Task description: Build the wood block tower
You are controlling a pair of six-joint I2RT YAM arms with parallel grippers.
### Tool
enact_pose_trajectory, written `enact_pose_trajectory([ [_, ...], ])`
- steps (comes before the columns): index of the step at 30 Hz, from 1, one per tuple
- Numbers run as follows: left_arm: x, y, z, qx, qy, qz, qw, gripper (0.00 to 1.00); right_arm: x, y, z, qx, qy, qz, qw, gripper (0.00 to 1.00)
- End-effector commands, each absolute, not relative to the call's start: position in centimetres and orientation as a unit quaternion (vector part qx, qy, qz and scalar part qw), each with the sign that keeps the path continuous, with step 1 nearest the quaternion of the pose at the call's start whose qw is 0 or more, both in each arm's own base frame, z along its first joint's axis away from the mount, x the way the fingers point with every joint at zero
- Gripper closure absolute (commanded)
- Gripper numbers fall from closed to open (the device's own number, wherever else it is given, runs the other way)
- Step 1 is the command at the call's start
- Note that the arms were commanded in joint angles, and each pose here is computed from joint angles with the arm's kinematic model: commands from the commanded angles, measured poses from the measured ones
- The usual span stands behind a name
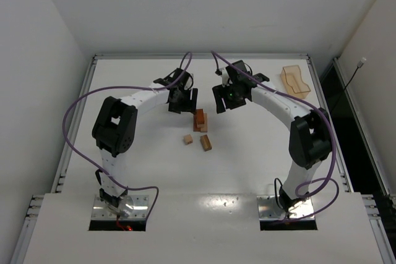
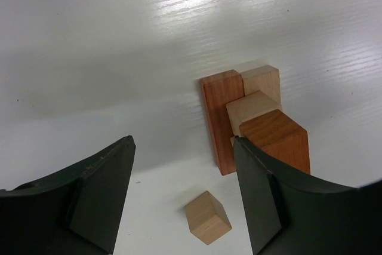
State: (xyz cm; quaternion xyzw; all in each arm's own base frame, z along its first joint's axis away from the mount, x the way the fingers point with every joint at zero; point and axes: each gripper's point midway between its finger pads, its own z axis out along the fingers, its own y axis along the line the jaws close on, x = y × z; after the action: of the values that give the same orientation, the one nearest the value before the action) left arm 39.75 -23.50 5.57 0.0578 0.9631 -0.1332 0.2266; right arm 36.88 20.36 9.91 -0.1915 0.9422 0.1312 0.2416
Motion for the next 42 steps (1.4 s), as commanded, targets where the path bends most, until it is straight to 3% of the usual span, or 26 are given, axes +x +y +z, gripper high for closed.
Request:
enact_pose_trajectory([
  [1, 40.5, -24.6, 6.7, 0.059, 0.958, -0.145, 0.242, 0.36, 37.8, 20.8, 11.4, -0.192, 0.934, 0.141, 0.267, 0.42],
  [21, 40.9, -23.6, 6.5, 0.046, 0.96, -0.116, 0.251, 0.31, 37.7, 20.9, 11.4, -0.193, 0.933, 0.145, 0.266, 0.42],
  [29, 39.7, -19.4, 8.8, -0.002, 0.954, -0.046, 0.297, 0.54, 36.0, 20.5, 11.5, -0.202, 0.93, 0.154, 0.267, 0.44],
  [31, 39.4, -18.1, 11.8, -0.011, 0.941, -0.047, 0.334, 0.54, 33.8, 21.3, 11.7, -0.237, 0.916, 0.188, 0.263, 0.44],
  [33, 38.9, -15.9, 13.9, -0.033, 0.93, -0.054, 0.362, 0.49, 30.9, 22.3, 10.6, -0.26, 0.907, 0.225, 0.244, 0.38],
  [34, 38.6, -14.9, 14.4, -0.039, 0.927, -0.052, 0.369, 0.42, 29.9, 23.3, 11.6, -0.269, 0.896, 0.237, 0.262, 0.37],
  [35, 38.4, -12.9, 14.1, -0.058, 0.926, -0.044, 0.37, 0.2, 29.1, 23.8, 11.6, -0.275, 0.892, 0.239, 0.266, 0.37],
  [36, 38.3, -12.0, 14.6, -0.068, 0.924, -0.049, 0.373, 0.14, 28.0, 23.7, 10.6, -0.283, 0.894, 0.229, 0.261, 0.34],
  [38, 37.9, -8.7, 15.4, -0.109, 0.916, -0.048, 0.382, 0.05, 26.3, 25.5, 10.5, -0.305, 0.888, 0.225, 0.261, 0.34],
  [42, 37.3, -4.4, 16.2, -0.16, 0.904, -0.049, 0.394, 0.01, 26.0, 25.9, 8.4, -0.285, 0.908, 0.197, 0.235, 0.41],
])
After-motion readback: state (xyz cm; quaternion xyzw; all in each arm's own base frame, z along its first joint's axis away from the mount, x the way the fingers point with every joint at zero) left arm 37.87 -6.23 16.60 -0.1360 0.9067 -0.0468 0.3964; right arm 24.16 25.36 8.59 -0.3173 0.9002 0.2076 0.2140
